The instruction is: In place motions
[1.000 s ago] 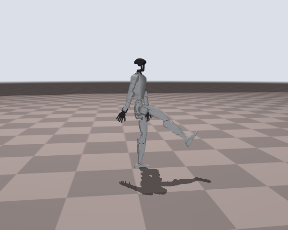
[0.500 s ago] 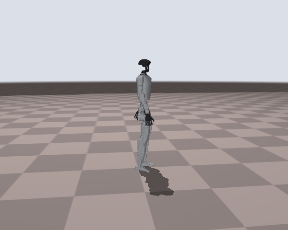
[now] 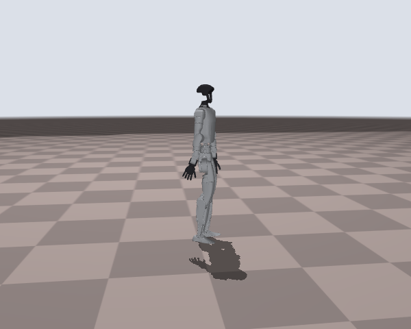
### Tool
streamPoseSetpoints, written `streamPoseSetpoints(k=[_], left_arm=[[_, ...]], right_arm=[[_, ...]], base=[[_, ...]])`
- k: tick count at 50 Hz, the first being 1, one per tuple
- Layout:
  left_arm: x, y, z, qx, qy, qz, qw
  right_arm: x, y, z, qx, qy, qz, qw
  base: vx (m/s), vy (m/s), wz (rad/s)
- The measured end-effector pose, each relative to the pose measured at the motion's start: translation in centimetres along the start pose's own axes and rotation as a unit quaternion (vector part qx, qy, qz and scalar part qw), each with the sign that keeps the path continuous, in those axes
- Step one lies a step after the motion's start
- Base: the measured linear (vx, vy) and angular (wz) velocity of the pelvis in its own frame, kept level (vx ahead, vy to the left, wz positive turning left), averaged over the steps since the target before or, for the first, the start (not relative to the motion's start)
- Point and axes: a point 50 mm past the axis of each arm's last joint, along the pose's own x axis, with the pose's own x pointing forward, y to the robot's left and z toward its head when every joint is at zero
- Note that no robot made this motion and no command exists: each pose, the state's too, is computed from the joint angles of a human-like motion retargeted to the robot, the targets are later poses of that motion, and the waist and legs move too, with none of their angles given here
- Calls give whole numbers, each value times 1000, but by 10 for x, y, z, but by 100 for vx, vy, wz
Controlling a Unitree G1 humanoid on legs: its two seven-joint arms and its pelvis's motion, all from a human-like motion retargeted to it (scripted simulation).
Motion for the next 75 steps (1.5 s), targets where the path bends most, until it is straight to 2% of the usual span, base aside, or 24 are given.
streamPoseSetpoints(k=[11, 20, 34, 51, 75], left_arm=[[-8, 15, -72, -38, 135, 25, 990], [-10, 16, -79, -39, 147, 23, 988], [-2, 1, -48, -16, 93, 1, 996], [-6, 10, -65, -17, 127, 17, 992], [-3, 2, -55, -11, 111, 1, 994]], right_arm=[[-16, -11, 56, -59, -92, -36, 993], [-27, -5, 88, -87, -154, -31, 984], [-18, -1, 68, -127, -103, -30, 986], [-10, -9, 35, -105, -44, -37, 993], [-15, 1, 60, -134, -90, -28, 986]], base=[[1, -1, -13], [0, 1, 8], [1, 1, 13], [0, 0, 0], [0, 0, 0]])
